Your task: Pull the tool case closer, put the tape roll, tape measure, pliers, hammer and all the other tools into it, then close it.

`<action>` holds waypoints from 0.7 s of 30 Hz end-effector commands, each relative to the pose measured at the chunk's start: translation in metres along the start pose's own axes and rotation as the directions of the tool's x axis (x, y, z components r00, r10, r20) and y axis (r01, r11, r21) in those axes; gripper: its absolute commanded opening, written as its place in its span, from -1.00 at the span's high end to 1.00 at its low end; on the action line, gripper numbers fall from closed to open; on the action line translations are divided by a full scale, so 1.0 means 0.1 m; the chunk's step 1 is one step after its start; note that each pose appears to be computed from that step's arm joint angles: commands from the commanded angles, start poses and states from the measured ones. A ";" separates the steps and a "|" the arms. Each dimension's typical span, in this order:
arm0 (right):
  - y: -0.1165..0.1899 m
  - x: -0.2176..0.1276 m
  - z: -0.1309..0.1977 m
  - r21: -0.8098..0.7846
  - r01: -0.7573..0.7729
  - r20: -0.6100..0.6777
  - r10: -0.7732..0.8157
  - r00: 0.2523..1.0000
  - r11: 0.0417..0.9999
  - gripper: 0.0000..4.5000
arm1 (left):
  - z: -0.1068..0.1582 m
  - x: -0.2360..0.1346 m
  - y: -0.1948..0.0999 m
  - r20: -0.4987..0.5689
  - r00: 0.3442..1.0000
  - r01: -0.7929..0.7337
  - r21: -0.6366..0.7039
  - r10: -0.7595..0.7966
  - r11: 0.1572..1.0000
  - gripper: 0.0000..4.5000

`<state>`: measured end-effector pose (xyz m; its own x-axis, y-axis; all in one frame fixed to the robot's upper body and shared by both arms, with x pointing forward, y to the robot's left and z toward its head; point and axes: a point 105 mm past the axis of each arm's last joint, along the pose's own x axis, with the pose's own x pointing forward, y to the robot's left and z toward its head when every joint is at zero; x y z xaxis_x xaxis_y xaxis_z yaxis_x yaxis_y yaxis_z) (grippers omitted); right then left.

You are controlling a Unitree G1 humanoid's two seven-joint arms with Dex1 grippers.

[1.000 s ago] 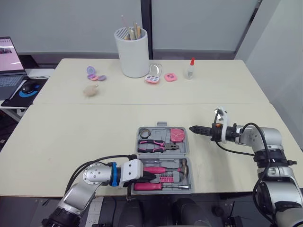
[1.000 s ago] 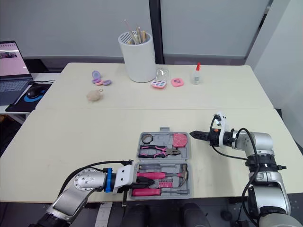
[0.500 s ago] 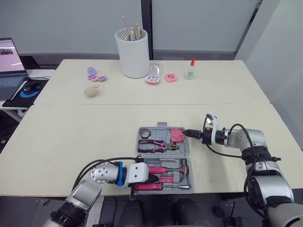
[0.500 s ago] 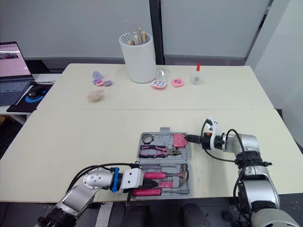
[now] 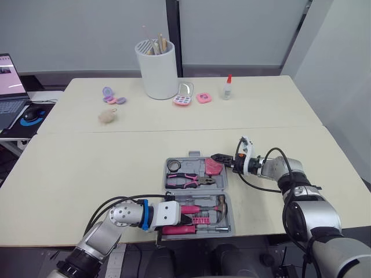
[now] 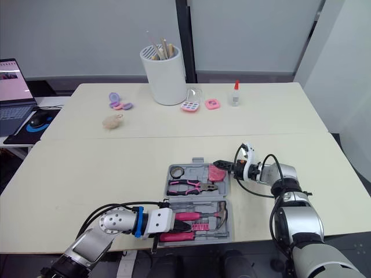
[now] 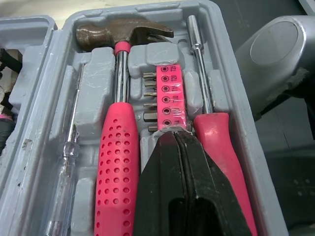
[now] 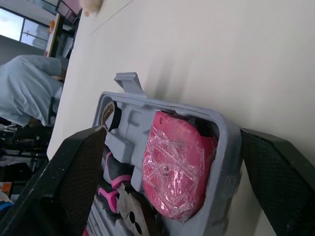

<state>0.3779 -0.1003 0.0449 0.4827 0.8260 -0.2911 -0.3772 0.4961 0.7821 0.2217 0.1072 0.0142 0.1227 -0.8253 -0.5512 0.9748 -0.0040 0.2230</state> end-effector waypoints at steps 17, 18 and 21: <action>0.66 -0.16 0.22 -0.073 -0.293 -0.018 0.292 0.956 0.953 -0.98 | -0.34 -0.04 -0.07 -0.150 0.989 -0.009 -0.076 -0.003 0.997 1.00; 0.69 -0.17 0.21 -0.080 -0.300 -0.030 0.298 0.954 0.951 -0.98 | -0.32 -0.04 -0.06 -0.141 0.990 -0.013 -0.074 0.002 0.997 1.00; 0.74 -0.22 0.17 -0.098 -0.305 -0.053 0.301 0.952 0.947 -0.98 | -0.20 -0.07 -0.02 -0.083 0.996 -0.052 -0.084 0.045 0.995 1.00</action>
<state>0.3568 -0.0912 0.1041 0.3386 0.9339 -0.1145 -0.5388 0.2923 0.7901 0.2221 0.1064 0.0148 0.1462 -0.8247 -0.5463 0.9743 0.0242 0.2241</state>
